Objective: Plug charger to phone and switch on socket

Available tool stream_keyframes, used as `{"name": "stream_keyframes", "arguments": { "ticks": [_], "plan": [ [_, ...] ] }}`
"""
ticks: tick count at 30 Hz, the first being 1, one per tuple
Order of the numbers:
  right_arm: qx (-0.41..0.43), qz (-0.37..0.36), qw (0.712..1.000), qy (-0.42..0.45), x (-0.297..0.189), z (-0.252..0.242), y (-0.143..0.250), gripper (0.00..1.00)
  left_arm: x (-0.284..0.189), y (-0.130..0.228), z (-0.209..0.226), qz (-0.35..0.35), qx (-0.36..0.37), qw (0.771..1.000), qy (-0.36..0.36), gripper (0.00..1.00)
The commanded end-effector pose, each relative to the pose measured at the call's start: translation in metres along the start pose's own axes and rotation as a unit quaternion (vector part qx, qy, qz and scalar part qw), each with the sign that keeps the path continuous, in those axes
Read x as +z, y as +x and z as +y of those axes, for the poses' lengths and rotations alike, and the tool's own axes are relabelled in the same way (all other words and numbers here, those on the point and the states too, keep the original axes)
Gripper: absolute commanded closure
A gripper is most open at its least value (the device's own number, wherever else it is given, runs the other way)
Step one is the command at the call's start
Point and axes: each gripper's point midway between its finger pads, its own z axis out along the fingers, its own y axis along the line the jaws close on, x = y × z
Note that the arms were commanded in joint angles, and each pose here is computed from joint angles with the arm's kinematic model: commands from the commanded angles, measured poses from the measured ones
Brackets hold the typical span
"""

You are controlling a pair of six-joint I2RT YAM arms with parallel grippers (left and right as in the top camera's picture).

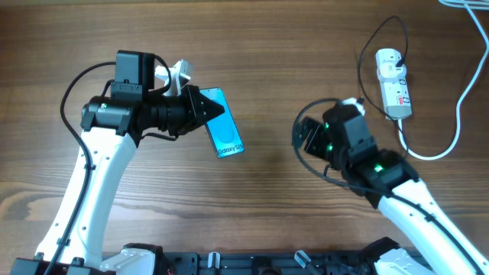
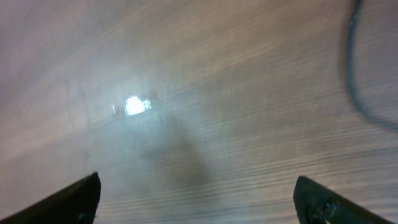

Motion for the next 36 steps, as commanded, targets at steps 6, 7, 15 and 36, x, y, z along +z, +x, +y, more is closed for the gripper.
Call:
{"name": "stream_keyframes", "arguments": {
  "ticks": [6, 7, 15, 36],
  "plan": [
    [0.1, 0.017, 0.99, 0.102, 0.032, -0.068, -0.061, 0.0, 0.001, 0.01, -0.021, 0.008, 0.041, 0.999, 0.016, 0.96],
    [0.081, 0.021, 0.991, 0.106, 0.037, -0.07, -0.061, 0.0, 0.001, 0.011, -0.021, 0.009, 0.042, 0.999, 0.017, 0.96],
    [0.098, 0.047, 0.992, 0.071, 0.046, -0.057, -0.054, 0.96, 0.001, 0.011, -0.021, 0.009, 0.042, 0.999, 0.016, 0.96],
    [0.043, 0.285, 0.95, -0.123, 0.011, 0.001, 0.033, 0.96, 0.001, 0.012, -0.021, 0.011, 0.039, 0.999, 0.015, 0.96]
  ]
}}
